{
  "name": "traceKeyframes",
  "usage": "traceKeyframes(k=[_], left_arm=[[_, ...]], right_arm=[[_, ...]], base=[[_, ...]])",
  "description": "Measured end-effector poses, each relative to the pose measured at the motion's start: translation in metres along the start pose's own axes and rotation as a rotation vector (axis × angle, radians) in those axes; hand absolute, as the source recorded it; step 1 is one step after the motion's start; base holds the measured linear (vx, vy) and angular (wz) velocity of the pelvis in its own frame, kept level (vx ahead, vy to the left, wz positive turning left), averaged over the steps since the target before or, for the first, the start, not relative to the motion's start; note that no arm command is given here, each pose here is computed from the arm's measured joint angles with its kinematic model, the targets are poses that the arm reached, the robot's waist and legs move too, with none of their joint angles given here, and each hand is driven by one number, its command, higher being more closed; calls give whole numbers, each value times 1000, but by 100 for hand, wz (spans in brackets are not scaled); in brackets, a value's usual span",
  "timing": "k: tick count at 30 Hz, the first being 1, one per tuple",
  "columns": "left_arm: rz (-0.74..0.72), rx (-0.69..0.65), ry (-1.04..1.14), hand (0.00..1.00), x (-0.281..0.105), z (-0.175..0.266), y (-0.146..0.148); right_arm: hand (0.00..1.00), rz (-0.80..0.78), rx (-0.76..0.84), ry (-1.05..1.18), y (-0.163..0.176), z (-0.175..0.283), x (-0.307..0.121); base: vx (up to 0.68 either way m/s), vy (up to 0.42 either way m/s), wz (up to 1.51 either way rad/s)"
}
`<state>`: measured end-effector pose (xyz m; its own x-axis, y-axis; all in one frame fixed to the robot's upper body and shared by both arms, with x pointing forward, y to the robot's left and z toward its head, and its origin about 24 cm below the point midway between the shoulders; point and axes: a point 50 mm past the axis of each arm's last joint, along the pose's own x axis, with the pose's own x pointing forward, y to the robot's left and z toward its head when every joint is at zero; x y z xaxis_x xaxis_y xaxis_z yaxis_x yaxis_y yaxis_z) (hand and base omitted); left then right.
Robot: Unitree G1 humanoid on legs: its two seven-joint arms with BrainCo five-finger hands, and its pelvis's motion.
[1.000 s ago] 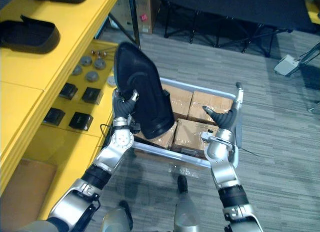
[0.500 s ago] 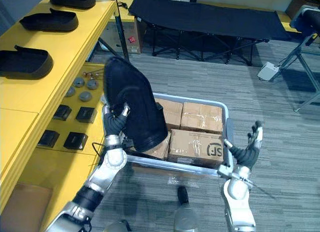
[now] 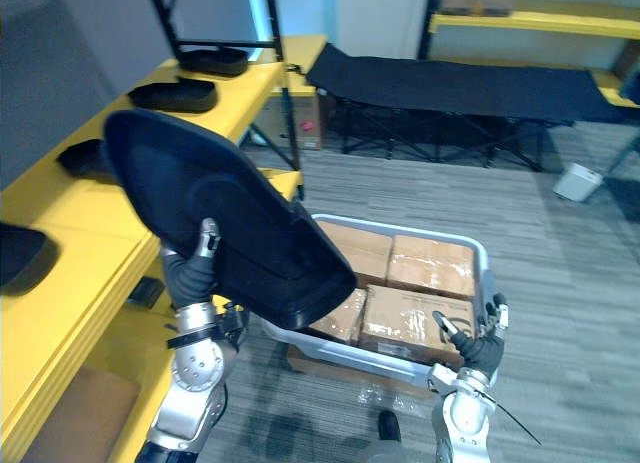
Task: Walk over and take plastic housings, then place them on the shelf
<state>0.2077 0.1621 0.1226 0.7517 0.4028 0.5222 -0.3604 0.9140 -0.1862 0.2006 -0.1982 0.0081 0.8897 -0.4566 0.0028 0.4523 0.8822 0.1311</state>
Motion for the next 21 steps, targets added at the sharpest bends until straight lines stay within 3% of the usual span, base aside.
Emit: traceKeyframes(k=[7,12,17,21], left_arm=[[194,183,-25,100,-10,20,73],[180,266,-27,100,-15,29,93],[59,169,-36,100,-14,32,85],[-86,8,-42,100,0,21,59]], right_arm=[[0,252,34,-139,63,28,33],[0,296,50,-170,78,38,36],[0,164,14,-122,42,33,32],[0,-64,-51,-143,-22,37,30]], base=[[-16,-4,71],[-26,8,61],[71,-80,118],[67,25,188]])
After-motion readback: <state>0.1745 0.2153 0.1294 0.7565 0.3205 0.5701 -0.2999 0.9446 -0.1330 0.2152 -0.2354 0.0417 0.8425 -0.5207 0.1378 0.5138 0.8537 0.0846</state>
